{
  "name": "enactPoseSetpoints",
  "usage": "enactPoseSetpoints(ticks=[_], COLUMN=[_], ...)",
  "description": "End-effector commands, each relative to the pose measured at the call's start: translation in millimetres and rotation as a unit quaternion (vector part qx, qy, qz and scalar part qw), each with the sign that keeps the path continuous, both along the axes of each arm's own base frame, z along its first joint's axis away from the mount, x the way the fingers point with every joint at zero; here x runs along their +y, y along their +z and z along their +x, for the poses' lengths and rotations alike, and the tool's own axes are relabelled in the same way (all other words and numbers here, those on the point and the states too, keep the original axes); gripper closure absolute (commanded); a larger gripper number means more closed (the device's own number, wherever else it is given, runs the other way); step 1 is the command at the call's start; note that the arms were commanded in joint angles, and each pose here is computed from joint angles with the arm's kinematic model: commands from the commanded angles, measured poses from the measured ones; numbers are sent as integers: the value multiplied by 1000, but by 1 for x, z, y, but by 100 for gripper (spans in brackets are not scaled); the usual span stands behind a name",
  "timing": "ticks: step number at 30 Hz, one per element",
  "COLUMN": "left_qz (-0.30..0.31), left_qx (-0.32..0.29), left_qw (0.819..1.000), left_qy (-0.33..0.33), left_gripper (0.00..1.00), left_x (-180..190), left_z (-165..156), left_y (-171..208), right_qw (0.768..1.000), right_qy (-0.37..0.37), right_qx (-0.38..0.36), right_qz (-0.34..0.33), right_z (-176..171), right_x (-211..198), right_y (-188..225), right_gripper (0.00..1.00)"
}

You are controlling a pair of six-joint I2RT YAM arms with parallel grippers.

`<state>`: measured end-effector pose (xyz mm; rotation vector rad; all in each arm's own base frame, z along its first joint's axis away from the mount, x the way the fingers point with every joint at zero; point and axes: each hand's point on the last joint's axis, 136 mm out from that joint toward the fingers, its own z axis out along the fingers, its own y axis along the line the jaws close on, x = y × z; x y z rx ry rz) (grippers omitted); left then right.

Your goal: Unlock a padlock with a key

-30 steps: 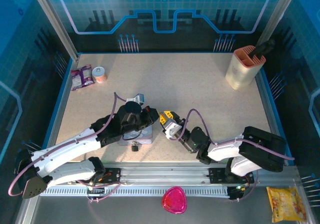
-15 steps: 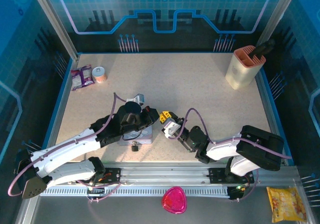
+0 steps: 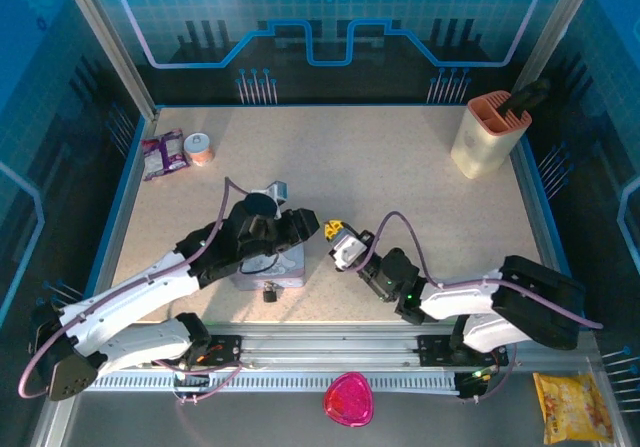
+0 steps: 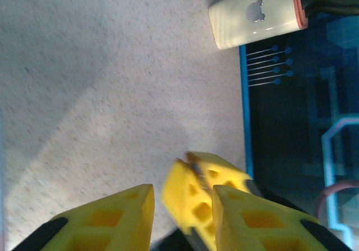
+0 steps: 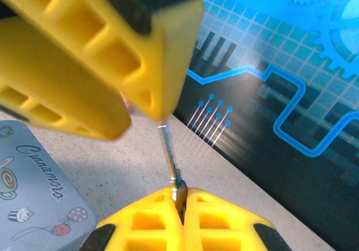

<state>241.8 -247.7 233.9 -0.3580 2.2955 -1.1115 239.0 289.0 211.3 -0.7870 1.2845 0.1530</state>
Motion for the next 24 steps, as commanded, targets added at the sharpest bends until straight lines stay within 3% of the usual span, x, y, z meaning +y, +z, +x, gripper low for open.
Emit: enactPoseSetpoints(ticks=[1,4,7,11,17,24], left_qz=[32,64,68,32,38,33], left_qx=[-73,-164,-255,-346,-390,-387], left_qw=[996,981,953,911,878,874], left_qy=[-46,-84,-151,-221,-274,-292], left_gripper=[58,51,39,38,42,46], left_x=[13,17,4,-15,-35,-52], left_z=[5,9,0,-18,-29,-29], left_y=[23,37,47,54,47,43], right_qw=[996,984,973,965,955,947], right_qy=[5,47,76,101,140,162], right_qx=[74,154,193,210,221,228], right_qz=[41,75,100,117,143,155], right_z=[6,2,-6,-17,-29,-34], right_x=[-12,-17,-20,-22,-17,-11], right_y=[-2,-6,-5,-3,3,7], right_gripper=[100,100,100,100,100,100])
